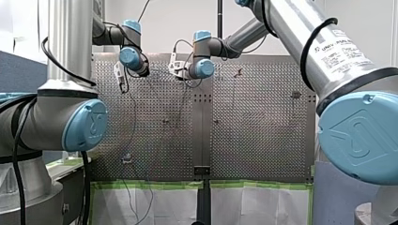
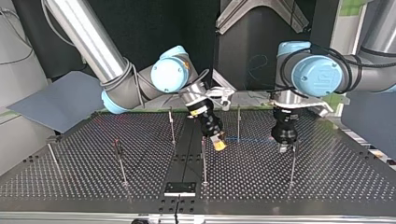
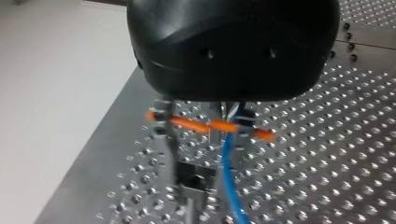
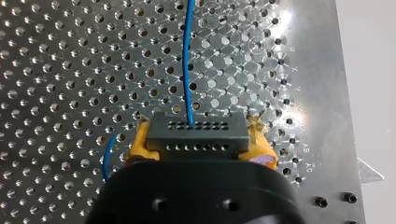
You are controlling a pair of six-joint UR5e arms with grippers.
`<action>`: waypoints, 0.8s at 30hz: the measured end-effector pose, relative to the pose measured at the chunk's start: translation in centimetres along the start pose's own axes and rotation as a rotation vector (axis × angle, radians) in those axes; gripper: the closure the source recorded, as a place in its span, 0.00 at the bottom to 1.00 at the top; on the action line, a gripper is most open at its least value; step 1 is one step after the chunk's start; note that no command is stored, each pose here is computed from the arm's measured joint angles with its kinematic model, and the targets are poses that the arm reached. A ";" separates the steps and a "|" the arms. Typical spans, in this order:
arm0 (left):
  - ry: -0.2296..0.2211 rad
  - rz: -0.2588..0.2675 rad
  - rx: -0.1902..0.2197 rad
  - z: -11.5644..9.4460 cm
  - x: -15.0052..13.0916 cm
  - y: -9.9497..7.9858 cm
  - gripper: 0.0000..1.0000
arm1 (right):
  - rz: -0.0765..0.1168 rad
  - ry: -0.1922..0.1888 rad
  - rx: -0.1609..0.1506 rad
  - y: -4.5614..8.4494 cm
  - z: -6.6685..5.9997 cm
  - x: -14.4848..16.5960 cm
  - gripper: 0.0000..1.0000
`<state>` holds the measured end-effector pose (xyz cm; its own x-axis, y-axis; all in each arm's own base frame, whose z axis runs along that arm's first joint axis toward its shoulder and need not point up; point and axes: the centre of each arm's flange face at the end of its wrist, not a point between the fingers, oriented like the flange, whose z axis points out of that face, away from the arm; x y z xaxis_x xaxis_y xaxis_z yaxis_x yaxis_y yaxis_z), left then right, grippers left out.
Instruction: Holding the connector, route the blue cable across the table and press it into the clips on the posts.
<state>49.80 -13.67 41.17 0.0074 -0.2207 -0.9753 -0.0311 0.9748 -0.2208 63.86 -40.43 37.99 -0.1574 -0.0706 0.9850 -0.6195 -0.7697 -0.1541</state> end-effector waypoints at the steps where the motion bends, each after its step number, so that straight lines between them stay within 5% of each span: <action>1: 0.003 0.001 -0.004 -0.1 0.2 0.0 0.99 | 0.000 -0.001 0.000 0.0 0.0 0.0 1.00; 13: 0.065 0.021 -0.051 -2.2 4.2 0.0 0.99 | 0.003 -0.061 -0.024 0.9 -1.0 -3.1 1.00; 24: 0.081 0.014 -0.044 -4.1 8.2 -0.2 0.99 | -0.001 -0.125 -0.059 2.5 -2.4 -6.3 1.00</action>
<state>45.82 -15.76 33.22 -0.0742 -0.2108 -0.9747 -0.0742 0.9759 -0.2054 61.45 -40.42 31.24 -0.0617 -0.1510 0.9866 -0.6642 -0.7317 -0.1535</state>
